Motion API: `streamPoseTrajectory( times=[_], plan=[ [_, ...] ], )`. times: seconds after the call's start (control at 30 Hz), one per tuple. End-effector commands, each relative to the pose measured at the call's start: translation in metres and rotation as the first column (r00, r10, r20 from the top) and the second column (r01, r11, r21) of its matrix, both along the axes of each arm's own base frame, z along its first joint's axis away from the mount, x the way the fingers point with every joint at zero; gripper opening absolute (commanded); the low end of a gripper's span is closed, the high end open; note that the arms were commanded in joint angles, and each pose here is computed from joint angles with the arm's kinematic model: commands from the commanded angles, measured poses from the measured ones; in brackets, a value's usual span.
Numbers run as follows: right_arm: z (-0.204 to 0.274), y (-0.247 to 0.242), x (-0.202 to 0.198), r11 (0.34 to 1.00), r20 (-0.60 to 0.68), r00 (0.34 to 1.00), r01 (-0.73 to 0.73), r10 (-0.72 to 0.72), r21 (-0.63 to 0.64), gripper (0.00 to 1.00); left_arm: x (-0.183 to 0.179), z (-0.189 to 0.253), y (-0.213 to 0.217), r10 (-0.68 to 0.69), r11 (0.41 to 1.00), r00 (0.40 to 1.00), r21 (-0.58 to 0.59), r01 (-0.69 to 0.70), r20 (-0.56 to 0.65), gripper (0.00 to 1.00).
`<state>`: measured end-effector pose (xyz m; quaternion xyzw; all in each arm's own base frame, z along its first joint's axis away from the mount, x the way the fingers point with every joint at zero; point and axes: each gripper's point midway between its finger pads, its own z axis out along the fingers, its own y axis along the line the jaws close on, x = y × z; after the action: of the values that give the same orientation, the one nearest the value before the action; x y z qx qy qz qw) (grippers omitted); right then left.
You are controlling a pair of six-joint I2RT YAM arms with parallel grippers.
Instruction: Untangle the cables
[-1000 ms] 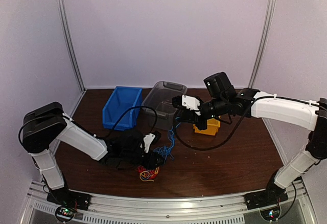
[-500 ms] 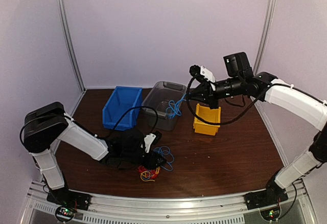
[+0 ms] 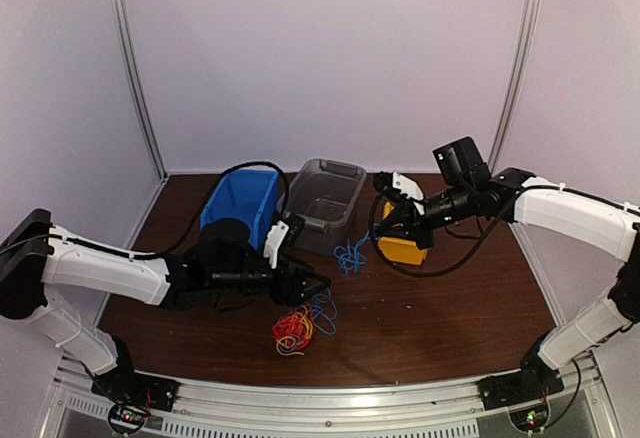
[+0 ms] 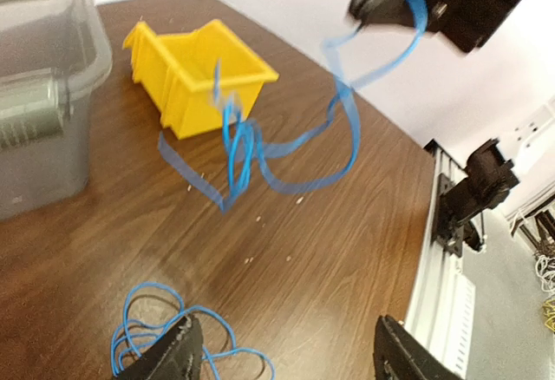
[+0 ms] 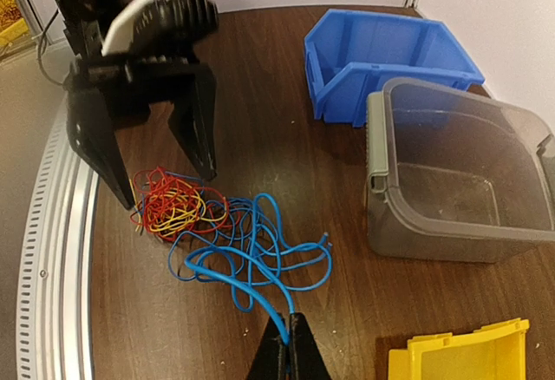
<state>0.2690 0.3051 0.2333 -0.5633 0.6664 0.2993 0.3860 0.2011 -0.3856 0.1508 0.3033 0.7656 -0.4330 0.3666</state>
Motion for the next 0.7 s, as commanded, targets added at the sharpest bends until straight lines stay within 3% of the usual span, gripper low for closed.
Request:
streamPoseTrajectory(
  times=[0.0,0.23,0.37,0.67],
  plan=[
    [-0.009,-0.001,-0.010,1.000,-0.033,0.999,-0.006,0.007,0.020,0.00,-0.008,0.046,-0.013,-0.048,0.998,0.992,-0.040,0.053,0.114,0.69],
    [-0.015,0.010,-0.019,0.996,-0.150,0.987,-0.038,0.050,0.082,0.00,-0.003,0.098,-0.023,0.026,0.982,0.968,-0.187,0.022,0.249,0.67],
    [-0.006,0.017,-0.028,0.986,-0.208,0.971,-0.091,0.118,0.137,0.00,0.022,0.097,-0.038,0.102,0.983,0.961,-0.175,-0.057,0.259,0.63],
    [-0.005,0.018,-0.028,0.987,-0.227,0.968,-0.073,0.104,0.143,0.00,0.036,0.081,-0.070,0.083,0.986,0.964,-0.161,-0.042,0.254,0.47]
  ],
)
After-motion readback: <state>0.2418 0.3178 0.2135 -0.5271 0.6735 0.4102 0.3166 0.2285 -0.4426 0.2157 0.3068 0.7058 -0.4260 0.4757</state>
